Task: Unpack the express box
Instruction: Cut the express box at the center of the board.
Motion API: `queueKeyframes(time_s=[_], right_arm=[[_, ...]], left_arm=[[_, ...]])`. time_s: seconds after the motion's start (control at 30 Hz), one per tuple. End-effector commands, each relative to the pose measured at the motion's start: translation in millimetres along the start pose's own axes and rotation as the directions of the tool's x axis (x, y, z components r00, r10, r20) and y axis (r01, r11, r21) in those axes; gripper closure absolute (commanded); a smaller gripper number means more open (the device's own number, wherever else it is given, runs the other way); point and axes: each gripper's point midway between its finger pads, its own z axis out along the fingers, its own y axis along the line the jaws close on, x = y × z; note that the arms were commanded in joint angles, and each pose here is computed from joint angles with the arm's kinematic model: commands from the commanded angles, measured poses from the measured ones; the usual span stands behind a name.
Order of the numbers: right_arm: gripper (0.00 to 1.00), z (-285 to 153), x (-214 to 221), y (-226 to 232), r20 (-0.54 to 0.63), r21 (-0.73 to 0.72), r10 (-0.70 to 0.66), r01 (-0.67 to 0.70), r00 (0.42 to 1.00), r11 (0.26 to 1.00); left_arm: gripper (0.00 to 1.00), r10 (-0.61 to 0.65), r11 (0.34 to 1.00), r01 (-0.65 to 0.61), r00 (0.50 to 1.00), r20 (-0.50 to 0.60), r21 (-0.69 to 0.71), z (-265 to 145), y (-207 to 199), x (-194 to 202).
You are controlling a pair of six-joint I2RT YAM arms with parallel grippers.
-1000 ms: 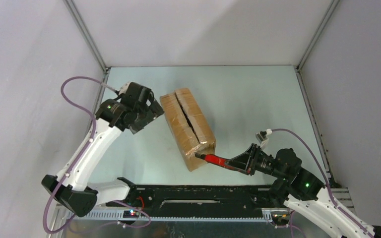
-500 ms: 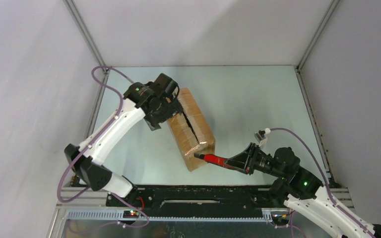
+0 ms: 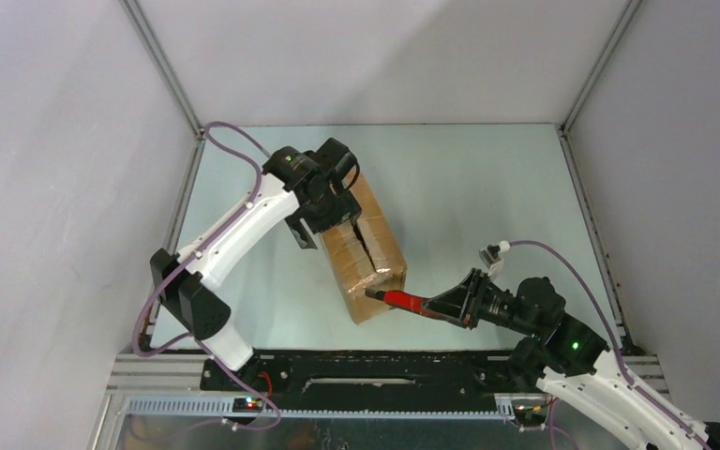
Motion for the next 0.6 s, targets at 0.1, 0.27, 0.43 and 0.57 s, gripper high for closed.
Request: queueKeyframes(time_s=[0.1, 0.27, 0.43, 0.57], right_arm=[[1.0, 1, -5, 22, 0.018, -0.09, -0.036, 0.038, 0.999, 0.995], [1.0, 1, -4, 22, 0.013, -0.092, -0.04, 0.041, 0.999, 0.995], [1.0, 2, -3, 20, 0.011, -0.094, -0.036, 0.036, 0.999, 0.995], [1.0, 2, -3, 19, 0.01, -0.091, -0.036, 0.036, 0.999, 0.995]], left_arm=[[0.0, -0.002, 1.0, 0.001, 0.999, -0.047, -0.012, 7, -4, 10], [0.0, 0.018, 0.995, -0.03, 0.992, -0.127, -0.097, 30, 4, 25], [0.0, -0.001, 0.995, -0.016, 0.985, -0.172, -0.098, 40, 5, 33], [0.1, 0.008, 0.997, -0.019, 0.991, -0.135, -0.08, 27, 1, 21]])
